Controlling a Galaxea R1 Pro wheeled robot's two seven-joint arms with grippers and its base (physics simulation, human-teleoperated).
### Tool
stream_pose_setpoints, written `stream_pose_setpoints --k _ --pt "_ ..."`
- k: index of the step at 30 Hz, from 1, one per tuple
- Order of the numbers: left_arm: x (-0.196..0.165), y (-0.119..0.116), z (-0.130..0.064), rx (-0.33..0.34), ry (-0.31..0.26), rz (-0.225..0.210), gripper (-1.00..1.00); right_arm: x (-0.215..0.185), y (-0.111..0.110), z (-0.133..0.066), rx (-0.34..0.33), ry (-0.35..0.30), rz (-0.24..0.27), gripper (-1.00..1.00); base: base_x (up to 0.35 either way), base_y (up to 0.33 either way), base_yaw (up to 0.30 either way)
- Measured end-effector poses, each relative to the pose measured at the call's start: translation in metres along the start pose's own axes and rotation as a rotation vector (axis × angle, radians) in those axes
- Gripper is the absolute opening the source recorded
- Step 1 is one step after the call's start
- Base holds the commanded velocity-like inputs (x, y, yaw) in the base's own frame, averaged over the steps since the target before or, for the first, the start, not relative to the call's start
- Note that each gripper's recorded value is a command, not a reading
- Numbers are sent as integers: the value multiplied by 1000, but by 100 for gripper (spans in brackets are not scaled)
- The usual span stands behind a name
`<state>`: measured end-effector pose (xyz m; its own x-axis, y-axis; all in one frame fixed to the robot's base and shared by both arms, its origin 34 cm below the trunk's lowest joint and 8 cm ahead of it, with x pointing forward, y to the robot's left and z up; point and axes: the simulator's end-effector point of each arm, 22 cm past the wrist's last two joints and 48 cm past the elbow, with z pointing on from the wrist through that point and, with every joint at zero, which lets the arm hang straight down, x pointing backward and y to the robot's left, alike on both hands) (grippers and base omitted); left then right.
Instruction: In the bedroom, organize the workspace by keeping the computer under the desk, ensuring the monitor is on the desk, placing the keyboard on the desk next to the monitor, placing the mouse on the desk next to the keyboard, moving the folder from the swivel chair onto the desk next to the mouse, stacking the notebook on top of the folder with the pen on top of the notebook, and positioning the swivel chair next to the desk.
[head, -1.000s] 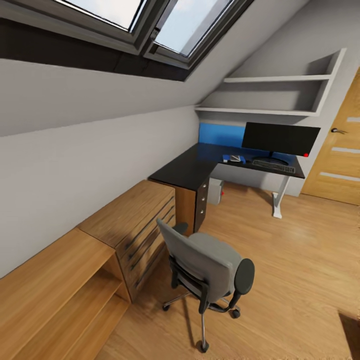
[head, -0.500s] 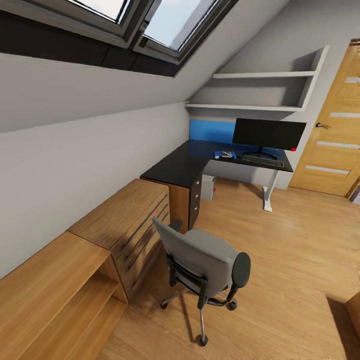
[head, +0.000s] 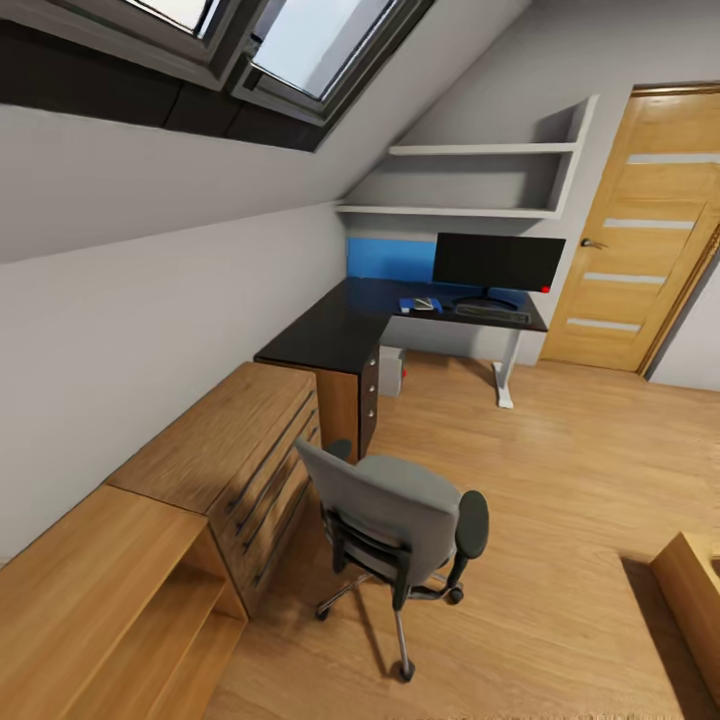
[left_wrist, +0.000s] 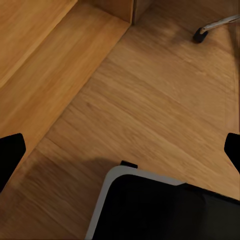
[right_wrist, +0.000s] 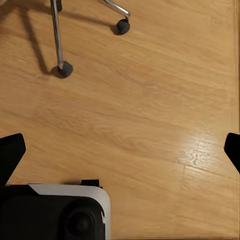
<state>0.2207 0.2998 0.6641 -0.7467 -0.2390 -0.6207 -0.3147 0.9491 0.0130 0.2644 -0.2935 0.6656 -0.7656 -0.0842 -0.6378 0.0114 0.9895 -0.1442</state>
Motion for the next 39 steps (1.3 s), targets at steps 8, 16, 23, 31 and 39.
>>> stream_pose_setpoints --k 8,16,23,31,39 --pt "0 0 0 0 1 0 100 0 0 0 0 1 0 100 0 5 -257" --pt "0 0 0 0 1 0 100 0 0 0 -1 1 0 100 0 7 -257" --pt "0 0 0 1 1 1 100 0 0 0 0 2 0 100 0 198 -257" --pt "0 0 0 1 1 1 100 0 0 0 0 2 0 100 0 27 -180" --pt "0 0 0 1 1 0 100 0 1 0 -1 2 1 100 0 2 -21"
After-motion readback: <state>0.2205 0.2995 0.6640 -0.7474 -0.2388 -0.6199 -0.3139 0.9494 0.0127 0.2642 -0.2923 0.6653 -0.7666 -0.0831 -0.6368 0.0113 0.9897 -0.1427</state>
